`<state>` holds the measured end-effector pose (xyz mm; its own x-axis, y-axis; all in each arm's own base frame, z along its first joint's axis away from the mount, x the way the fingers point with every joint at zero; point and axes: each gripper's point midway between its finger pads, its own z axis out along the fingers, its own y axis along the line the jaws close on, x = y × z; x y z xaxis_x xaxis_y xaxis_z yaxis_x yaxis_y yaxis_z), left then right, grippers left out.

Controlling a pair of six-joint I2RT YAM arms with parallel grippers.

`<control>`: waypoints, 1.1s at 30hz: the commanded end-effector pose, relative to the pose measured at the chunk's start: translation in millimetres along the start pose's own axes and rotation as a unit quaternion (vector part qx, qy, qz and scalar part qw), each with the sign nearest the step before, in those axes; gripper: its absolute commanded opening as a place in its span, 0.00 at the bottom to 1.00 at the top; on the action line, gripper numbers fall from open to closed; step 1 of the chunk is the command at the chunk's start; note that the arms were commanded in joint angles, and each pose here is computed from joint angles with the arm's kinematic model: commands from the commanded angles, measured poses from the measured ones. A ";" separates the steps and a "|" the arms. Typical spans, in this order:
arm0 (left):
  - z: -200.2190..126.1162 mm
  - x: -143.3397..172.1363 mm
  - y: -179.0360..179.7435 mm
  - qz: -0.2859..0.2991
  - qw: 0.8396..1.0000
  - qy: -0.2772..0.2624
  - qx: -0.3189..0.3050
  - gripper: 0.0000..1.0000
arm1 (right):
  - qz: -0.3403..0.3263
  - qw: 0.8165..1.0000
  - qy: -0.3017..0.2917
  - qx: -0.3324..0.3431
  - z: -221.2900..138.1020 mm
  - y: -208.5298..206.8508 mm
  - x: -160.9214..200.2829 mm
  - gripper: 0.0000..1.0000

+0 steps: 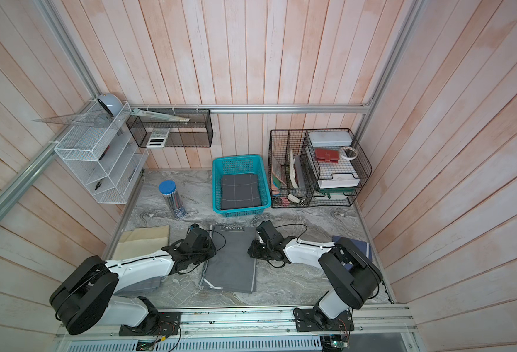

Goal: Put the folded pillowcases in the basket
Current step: Pick up the pillowcase at the center of the board, then place the pillowcase in the basket.

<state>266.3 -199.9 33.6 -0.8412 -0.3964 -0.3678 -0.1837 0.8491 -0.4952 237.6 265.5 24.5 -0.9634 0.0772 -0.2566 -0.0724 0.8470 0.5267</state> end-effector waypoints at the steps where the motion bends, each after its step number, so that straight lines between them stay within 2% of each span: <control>1: -2.1 3.7 -5.6 -0.001 1.000 0.001 0.013 0.00 | -0.004 0.998 0.026 0.048 1.4 -14.0 13.9 0.22; 4: -6.2 3.2 -11.6 0.001 1.000 -0.005 0.020 0.00 | -0.021 0.998 0.014 0.062 -5.7 -8.7 10.5 0.06; 6: -11.4 2.0 -16.2 0.005 1.000 -0.013 0.023 0.00 | -0.032 0.997 0.006 0.072 -11.5 -6.0 8.5 0.00; 11: -33.2 -0.7 -28.9 0.016 0.999 -0.039 0.031 0.00 | -0.057 0.995 -0.019 0.085 -35.3 4.7 2.1 0.00; 18: -71.6 -11.4 -49.1 0.032 0.995 -0.081 0.051 0.00 | -0.085 0.991 -0.073 0.068 -84.4 34.0 -16.6 0.00; 25: -116.4 -48.9 -84.1 0.052 0.984 -0.147 0.088 0.00 | -0.106 0.981 -0.153 0.049 -128.7 64.1 -51.4 0.00; 29: -136.6 -73.6 -106.2 0.071 0.977 -0.180 0.083 0.00 | -0.127 0.966 -0.221 0.046 -155.8 82.2 -82.3 0.00; 33: -148.9 -100.4 -124.6 0.078 0.973 -0.205 0.072 0.00 | -0.144 0.958 -0.245 0.044 -177.7 100.3 -115.9 0.00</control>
<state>284.8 -223.2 237.3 -0.6130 -0.4295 -0.6632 0.0401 0.8214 -0.5690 275.4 255.5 222.7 -0.7325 0.0647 -0.6777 -0.2620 0.8921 0.3682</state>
